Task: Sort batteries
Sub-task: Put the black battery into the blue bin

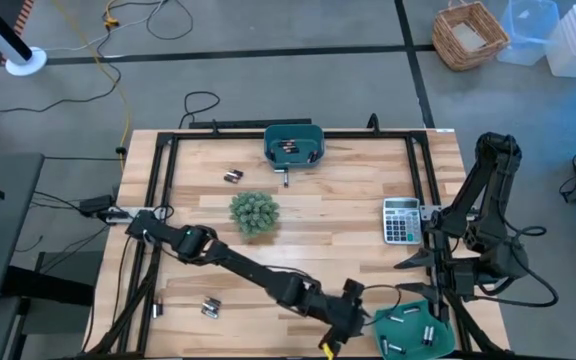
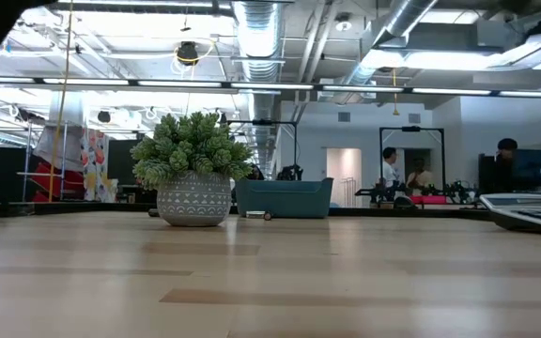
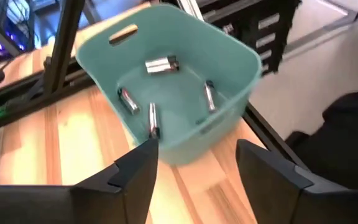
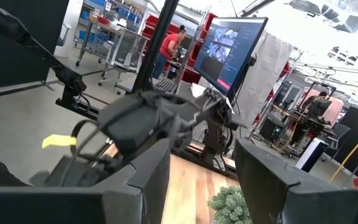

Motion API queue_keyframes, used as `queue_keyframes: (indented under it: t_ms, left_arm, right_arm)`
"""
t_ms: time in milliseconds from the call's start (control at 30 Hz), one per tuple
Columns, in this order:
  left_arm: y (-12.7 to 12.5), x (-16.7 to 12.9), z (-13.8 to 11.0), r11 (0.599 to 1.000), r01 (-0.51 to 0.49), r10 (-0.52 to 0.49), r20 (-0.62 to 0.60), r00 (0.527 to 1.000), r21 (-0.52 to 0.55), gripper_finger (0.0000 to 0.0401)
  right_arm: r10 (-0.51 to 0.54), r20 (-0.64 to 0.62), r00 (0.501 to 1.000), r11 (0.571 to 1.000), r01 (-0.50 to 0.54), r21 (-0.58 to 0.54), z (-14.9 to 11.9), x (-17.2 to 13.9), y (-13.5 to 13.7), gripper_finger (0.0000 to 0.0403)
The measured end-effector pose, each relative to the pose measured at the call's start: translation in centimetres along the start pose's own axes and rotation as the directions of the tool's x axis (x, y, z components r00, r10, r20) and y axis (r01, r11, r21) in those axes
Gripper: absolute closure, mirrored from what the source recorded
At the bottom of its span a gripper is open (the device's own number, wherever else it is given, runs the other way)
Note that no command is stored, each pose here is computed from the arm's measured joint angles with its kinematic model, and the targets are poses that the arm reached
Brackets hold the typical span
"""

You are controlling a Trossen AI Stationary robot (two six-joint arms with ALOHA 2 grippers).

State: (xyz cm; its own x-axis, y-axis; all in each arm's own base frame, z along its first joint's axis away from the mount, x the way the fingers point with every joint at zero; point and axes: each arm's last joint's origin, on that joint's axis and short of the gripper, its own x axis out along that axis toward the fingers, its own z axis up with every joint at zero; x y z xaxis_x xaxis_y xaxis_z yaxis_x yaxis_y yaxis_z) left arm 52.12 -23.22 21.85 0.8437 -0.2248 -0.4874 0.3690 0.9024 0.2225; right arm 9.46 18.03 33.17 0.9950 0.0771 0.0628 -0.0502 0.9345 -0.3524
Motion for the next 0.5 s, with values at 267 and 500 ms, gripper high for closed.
queue_keyframes:
  t_ms: [267, 500]
  left_arm:
    - [-1.0, -3.3, 0.0, 0.995, -0.095, 0.096, -0.076, 0.993, 0.017, 0.0235]
    - [-1.0, -8.1, -1.9, 0.972, -0.232, 0.231, -0.032, 0.972, -0.041, 0.0268]
  right_arm:
    - [-0.002, 0.0, 1.0, 1.0, 0.002, 0.011, 0.0, 0.0, 0.0, 0.0209]
    - [-0.035, -0.017, 0.999, 0.999, 0.036, 0.025, -0.3, 0.7, -0.4, 0.0209]
